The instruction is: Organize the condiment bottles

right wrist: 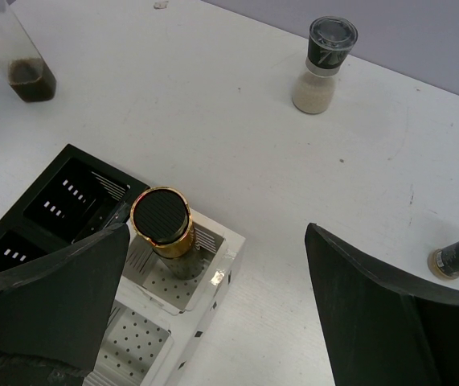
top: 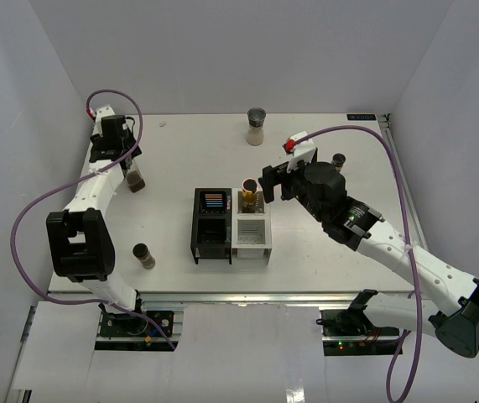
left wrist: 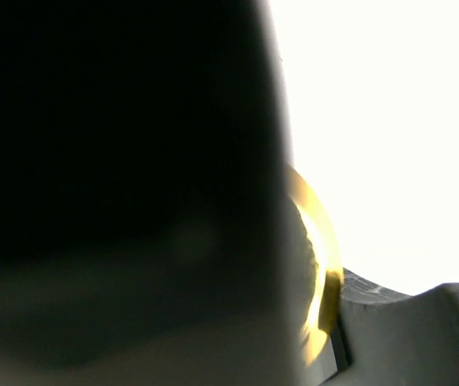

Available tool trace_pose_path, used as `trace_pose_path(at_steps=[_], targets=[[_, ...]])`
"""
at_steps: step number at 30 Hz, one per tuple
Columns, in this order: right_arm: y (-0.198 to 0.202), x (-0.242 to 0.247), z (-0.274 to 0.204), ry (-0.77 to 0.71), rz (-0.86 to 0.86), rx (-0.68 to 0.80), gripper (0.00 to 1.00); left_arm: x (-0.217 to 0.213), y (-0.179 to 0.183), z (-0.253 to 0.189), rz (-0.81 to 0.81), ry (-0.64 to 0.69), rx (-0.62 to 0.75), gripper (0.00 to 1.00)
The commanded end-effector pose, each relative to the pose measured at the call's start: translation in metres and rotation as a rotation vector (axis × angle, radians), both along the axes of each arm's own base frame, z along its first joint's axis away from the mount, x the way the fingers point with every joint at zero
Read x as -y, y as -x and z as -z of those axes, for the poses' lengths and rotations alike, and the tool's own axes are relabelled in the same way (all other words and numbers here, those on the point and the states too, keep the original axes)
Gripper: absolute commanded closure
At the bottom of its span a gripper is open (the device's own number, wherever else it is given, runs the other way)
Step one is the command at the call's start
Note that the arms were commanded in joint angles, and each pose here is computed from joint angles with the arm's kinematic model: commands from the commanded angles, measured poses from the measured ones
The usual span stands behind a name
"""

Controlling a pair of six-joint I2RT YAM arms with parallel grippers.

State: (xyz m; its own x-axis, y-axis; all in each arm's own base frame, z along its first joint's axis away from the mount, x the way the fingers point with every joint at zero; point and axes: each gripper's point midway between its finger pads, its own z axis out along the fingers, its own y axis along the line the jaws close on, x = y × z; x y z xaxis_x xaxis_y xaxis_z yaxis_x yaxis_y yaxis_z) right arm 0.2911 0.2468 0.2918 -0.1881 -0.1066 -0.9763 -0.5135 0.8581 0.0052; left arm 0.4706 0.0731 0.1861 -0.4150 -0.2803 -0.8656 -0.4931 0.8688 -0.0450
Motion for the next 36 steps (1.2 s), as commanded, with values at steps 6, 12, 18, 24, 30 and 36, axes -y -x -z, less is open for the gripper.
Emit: trace_pose_path(at_steps=[6,12,18,24,30,36], targets=[[0.003,0.006,-0.033,-0.061,0.016,0.060,0.04,0.041,0.008,-0.106,0.184,0.120,0.143,1.00],[0.008,0.013,-0.028,-0.051,0.026,0.044,0.04,0.108,0.025,-0.150,0.376,0.147,0.185,1.00],[0.014,0.028,-0.027,-0.026,0.055,0.039,0.04,0.154,0.050,-0.194,0.444,0.106,0.229,1.00],[0.023,0.044,-0.029,-0.032,0.082,0.047,0.04,0.179,0.088,-0.238,0.492,0.141,0.329,1.00],[0.030,0.052,-0.026,-0.045,0.093,0.034,0.04,0.198,0.117,-0.256,0.554,0.176,0.338,1.00],[0.036,0.056,-0.022,-0.055,0.091,0.014,0.04,0.216,0.140,-0.242,0.603,0.236,0.311,1.00]])
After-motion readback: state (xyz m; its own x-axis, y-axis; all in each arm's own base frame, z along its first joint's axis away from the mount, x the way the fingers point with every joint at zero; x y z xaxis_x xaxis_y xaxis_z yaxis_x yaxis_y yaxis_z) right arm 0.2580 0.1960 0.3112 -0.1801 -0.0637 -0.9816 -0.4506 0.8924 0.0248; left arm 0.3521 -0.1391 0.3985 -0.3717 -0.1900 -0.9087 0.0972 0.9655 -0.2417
